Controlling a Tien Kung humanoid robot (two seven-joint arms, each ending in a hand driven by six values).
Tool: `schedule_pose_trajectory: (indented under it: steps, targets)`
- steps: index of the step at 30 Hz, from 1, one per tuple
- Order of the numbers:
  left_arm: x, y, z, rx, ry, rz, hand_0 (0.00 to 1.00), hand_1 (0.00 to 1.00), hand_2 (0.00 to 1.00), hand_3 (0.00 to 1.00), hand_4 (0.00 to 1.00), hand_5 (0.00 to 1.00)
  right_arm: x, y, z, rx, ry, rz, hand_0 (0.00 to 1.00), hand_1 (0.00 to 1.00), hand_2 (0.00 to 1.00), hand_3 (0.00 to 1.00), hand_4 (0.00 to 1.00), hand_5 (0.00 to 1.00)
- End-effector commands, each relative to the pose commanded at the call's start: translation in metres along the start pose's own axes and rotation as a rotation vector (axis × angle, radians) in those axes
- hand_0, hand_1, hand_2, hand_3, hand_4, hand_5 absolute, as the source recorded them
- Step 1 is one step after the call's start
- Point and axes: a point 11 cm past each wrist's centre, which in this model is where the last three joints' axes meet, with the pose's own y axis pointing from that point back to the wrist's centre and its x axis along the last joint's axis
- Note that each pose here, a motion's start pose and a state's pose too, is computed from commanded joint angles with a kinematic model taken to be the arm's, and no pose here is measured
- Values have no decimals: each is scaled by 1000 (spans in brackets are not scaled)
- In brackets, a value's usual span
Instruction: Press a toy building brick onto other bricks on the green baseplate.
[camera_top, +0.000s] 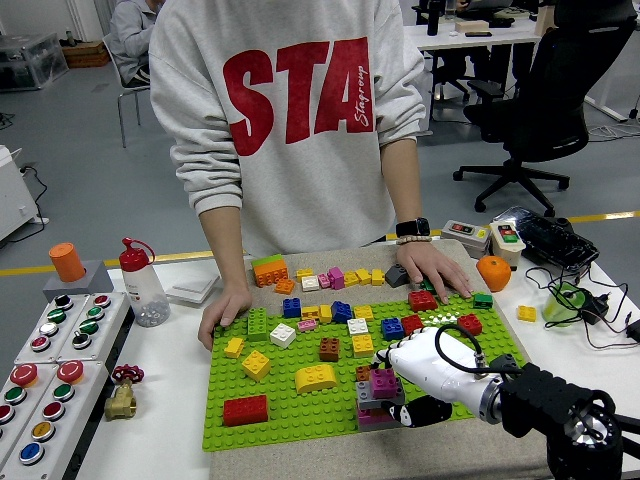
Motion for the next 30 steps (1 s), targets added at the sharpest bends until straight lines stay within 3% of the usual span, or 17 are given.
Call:
schedule_pose_trajectory:
  steps: [9, 10, 15, 16, 21, 27, 28, 30]
  targets:
    - [0, 0, -2, 6, -5, 1, 632, 594, 603, 392, 298, 934, 6, 2, -4, 14, -11, 36, 677, 659, 709, 795, 657, 450]
    - [0, -1, -3, 7, -5, 1, 632, 595, 604, 392, 298, 934, 7, 2, -5, 16, -12, 38, 678, 668, 755, 834, 663, 451]
    - [0, -1, -3, 8, -6, 1, 632, 595, 604, 392, 298, 934, 7, 2, -5, 19, -13, 45, 678, 668, 755, 834, 663, 451]
    - [0, -1, -3, 8, -5, 0, 632, 595, 604, 392, 298, 933, 8, 3, -6, 20, -14, 47, 682, 691, 796, 859, 671, 453]
    - [0, -1, -2, 4, -2, 0, 632, 595, 604, 392, 298, 933, 21, 10, -8, 32, -31, 94, 682, 691, 796, 859, 671, 453]
    - [0, 0, 0, -1, -1, 0, 631, 595, 604, 392, 297, 933, 39, 20, -11, 42, -49, 197, 673, 684, 820, 827, 665, 460]
    - [1, 0, 0, -1, -1, 0, 631, 595, 603, 392, 298, 934, 41, 22, -11, 45, -53, 214, 648, 658, 689, 676, 509, 337]
    - [0, 0, 0, -2, -1, 0, 631, 595, 603, 392, 298, 934, 42, 23, -13, 62, -61, 240, 648, 658, 689, 676, 509, 337]
